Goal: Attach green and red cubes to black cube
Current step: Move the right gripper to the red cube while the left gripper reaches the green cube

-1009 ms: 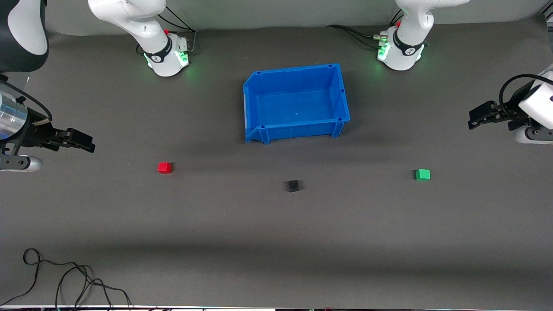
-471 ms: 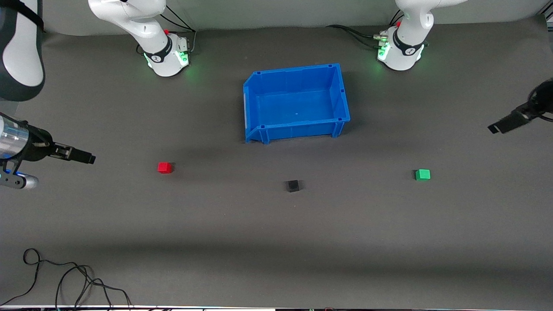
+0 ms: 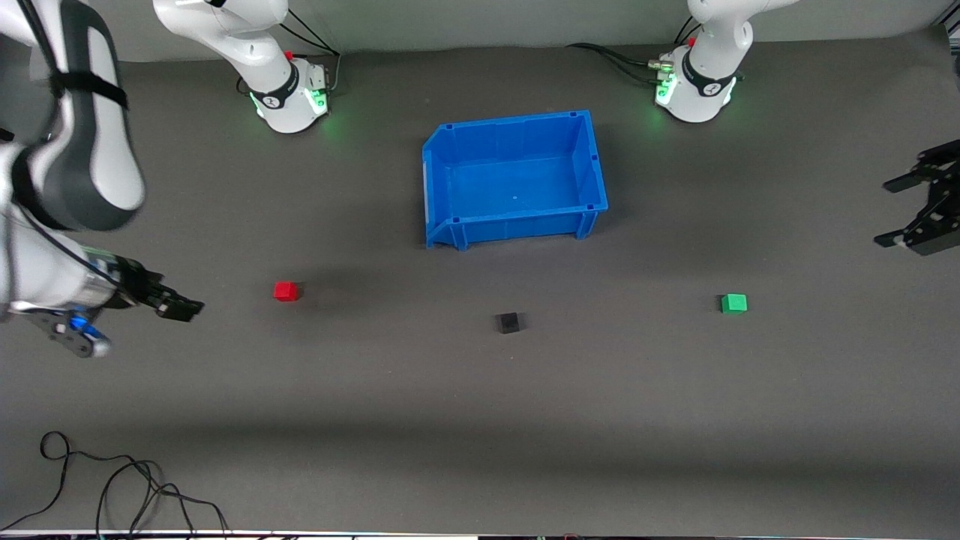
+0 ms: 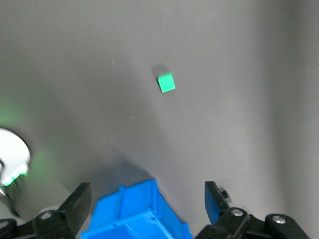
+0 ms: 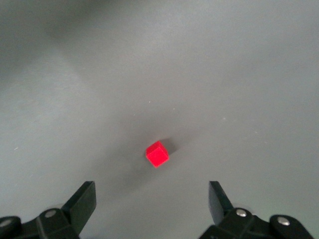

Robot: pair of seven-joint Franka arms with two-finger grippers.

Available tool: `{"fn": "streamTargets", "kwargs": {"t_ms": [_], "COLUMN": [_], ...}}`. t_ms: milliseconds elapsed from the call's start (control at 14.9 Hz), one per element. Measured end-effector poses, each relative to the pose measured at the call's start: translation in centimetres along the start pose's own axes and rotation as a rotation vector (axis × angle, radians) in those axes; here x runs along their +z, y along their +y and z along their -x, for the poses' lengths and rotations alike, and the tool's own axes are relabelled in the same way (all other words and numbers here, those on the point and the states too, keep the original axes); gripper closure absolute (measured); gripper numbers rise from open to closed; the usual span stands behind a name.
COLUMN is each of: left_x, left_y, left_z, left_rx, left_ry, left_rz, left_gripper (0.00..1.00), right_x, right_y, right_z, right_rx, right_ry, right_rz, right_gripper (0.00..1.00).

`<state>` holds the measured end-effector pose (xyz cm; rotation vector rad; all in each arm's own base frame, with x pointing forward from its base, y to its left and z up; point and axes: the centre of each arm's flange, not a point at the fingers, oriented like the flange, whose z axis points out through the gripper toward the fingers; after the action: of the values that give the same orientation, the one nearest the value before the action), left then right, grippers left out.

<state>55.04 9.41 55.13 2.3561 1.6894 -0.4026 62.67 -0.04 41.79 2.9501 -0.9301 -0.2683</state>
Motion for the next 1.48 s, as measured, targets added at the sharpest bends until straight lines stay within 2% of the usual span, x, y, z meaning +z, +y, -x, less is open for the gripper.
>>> {"fn": "streamTargets", "kwargs": {"t_ms": [67,269,404,538,807,942,1143,1480], "left_x": [1.4,5.8,9.0,12.7,18.9,21.5,25.4,31.3], "left_y": [-0.1,-1.1,-1.9,-2.4,-2.4,-2.0,-1.2,-0.9], "left_z": [-0.8,-4.1,-6.0,-7.3,-9.9,-10.9,-11.8,-12.3], "left_rx": [-0.037,-0.142,-0.209,-0.272,-0.359,-0.359,-0.325,-0.273], "left_ry": [-0.026,-0.108,-0.136,-0.149,-0.161,-0.154,-0.14,-0.112], "left_rz": [0.008,0.061,0.107,0.147,0.172,0.166,0.151,0.119], "left_gripper": [0.0,0.0,0.0,0.0,0.0,0.0,0.0,0.0], "right_x": [1.9,6.6,8.8,11.0,15.4,17.9,21.5,22.8], "right_y": [0.1,-1.1,-2.4,-3.4,-2.0,-0.6,0.2,0.0], "right_z": [0.0,1.0,1.6,2.8,4.0,4.0,5.0,4.9], "right_rx": [-0.009,-0.158,-0.236,-0.317,-0.493,-0.491,-0.474,-0.441], "right_ry": [-0.013,-0.056,-0.032,0.023,0.036,0.072,0.058,0.065], "right_rz": [0.011,0.061,0.073,0.069,0.068,0.036,0.021,-0.013], "right_gripper": [0.0,0.0,0.0,0.0,0.0,0.0,0.0,0.02]}}
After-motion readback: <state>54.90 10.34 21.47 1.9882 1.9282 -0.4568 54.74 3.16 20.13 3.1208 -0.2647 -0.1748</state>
